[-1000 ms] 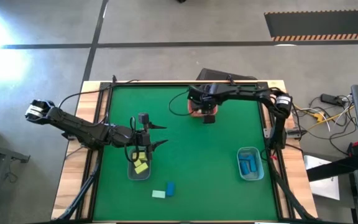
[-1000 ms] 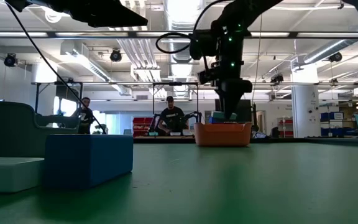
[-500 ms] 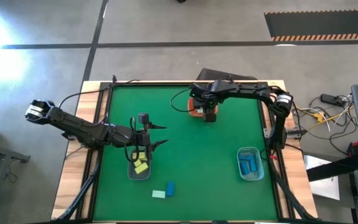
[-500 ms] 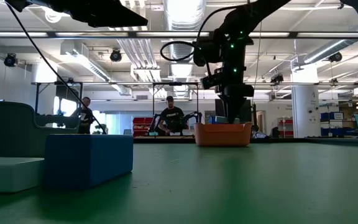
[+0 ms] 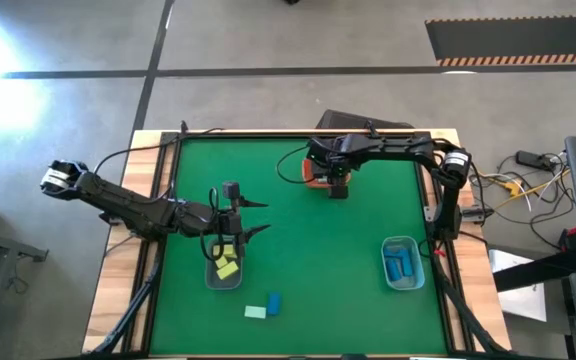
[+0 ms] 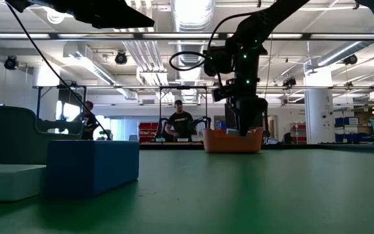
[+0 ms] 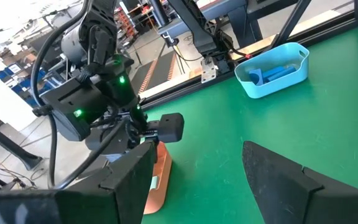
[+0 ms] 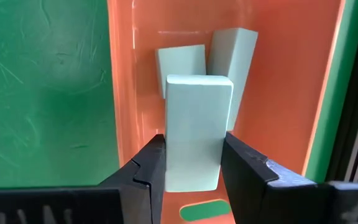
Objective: Sort & place blocks by color
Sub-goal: Put the light blue block into the orange bin, then put the blue block into the light blue bin
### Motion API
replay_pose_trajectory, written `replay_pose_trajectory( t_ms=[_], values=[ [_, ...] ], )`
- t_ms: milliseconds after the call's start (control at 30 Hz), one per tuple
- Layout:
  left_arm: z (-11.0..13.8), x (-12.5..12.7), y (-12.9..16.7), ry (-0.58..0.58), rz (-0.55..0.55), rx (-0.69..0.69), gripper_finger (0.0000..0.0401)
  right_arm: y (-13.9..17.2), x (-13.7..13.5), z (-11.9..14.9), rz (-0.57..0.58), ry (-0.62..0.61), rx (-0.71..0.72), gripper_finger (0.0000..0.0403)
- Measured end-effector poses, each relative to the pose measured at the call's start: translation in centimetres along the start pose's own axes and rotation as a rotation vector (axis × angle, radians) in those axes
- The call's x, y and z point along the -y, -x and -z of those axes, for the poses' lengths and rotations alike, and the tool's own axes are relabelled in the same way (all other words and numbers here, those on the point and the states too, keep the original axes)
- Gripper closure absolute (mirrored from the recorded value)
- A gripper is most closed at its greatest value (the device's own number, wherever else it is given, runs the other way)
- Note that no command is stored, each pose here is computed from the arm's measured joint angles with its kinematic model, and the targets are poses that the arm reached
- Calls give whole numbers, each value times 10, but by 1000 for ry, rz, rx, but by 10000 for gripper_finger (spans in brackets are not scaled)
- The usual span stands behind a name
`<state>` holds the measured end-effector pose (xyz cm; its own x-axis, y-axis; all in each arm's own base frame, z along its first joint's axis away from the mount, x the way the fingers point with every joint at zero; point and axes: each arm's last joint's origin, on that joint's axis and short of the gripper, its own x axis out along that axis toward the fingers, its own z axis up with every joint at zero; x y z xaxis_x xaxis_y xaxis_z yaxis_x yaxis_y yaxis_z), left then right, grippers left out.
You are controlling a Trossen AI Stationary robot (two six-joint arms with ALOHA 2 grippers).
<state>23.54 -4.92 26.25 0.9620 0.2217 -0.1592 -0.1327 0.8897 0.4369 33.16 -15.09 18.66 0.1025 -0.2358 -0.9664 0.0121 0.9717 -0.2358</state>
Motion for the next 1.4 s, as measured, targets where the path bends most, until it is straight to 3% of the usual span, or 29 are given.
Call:
replay_pose_trajectory(
  t_ms=[100,433,767,1100,1267,1400],
  values=[
    [0,0,0,0,0,0,173,0,0,0,6,-1,1,289],
    [0,0,0,0,0,0,173,0,2,-3,23,-3,28,217],
    [0,0,0,0,0,0,173,28,-5,-9,29,-146,81,225],
    [0,0,0,24,0,0,173,94,-72,-10,-10,-262,323,262],
    [0,0,0,29,0,0,173,109,-120,-8,-60,-247,460,279],
    [0,0,0,31,0,0,173,111,-157,-3,-23,-232,523,292]
  ],
)
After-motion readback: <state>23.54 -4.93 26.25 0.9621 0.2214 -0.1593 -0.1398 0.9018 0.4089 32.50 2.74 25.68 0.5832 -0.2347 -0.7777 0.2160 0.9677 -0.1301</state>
